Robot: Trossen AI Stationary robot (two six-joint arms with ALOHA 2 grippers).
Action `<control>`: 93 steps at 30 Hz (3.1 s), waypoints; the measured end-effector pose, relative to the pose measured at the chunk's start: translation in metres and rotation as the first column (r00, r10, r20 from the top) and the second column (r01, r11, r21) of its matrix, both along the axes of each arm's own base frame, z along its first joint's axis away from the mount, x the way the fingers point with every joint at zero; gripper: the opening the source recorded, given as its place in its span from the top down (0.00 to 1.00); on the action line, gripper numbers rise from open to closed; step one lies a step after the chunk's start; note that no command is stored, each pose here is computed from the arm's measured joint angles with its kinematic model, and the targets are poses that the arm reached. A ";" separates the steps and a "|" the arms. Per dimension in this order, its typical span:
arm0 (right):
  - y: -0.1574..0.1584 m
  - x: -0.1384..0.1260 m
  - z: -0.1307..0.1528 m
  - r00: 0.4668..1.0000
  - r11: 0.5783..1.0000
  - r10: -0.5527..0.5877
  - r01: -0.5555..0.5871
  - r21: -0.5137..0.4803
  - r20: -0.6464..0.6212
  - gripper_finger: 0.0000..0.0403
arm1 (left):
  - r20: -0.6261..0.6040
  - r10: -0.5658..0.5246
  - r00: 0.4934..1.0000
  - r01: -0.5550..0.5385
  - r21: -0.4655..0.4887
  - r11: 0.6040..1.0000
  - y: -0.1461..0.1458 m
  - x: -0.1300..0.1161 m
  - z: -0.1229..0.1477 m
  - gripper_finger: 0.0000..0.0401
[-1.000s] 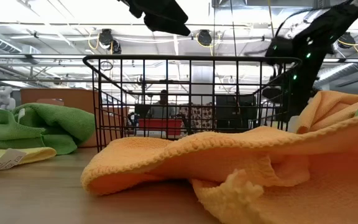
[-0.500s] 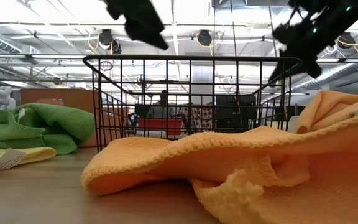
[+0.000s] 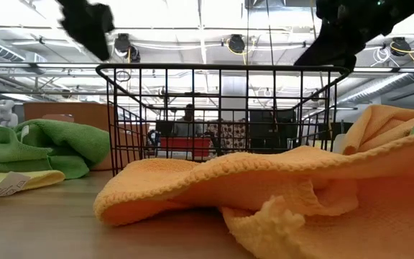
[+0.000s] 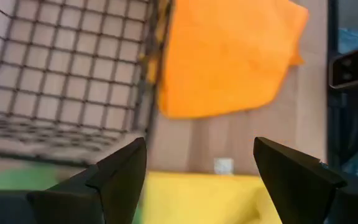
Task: Sort microfiber towel by color & place in baskets
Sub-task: Put the yellow microfiber towel into the white bin
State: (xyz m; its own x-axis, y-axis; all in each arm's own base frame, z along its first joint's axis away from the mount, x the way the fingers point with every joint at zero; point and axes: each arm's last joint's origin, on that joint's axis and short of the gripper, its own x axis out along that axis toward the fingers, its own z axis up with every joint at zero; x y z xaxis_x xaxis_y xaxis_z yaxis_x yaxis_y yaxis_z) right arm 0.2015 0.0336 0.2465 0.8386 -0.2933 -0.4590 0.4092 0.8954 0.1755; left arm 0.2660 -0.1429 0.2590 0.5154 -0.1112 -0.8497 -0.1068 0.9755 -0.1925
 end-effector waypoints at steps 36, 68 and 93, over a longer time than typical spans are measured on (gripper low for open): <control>0.077 0.044 -0.022 0.932 0.948 0.314 -0.297 -0.117 0.182 1.00 | -0.284 0.236 0.929 -0.202 0.145 0.969 -0.089 -0.077 -0.057 0.26; 0.086 0.039 -0.024 0.924 0.937 0.345 -0.330 -0.113 0.165 1.00 | -0.369 0.589 0.719 -0.484 0.343 0.805 -0.058 -0.111 -0.096 0.19; 0.086 0.039 -0.024 0.924 0.938 0.344 -0.329 -0.110 0.169 1.00 | -0.305 0.600 0.739 -0.567 0.198 0.799 -0.052 -0.110 -0.128 0.60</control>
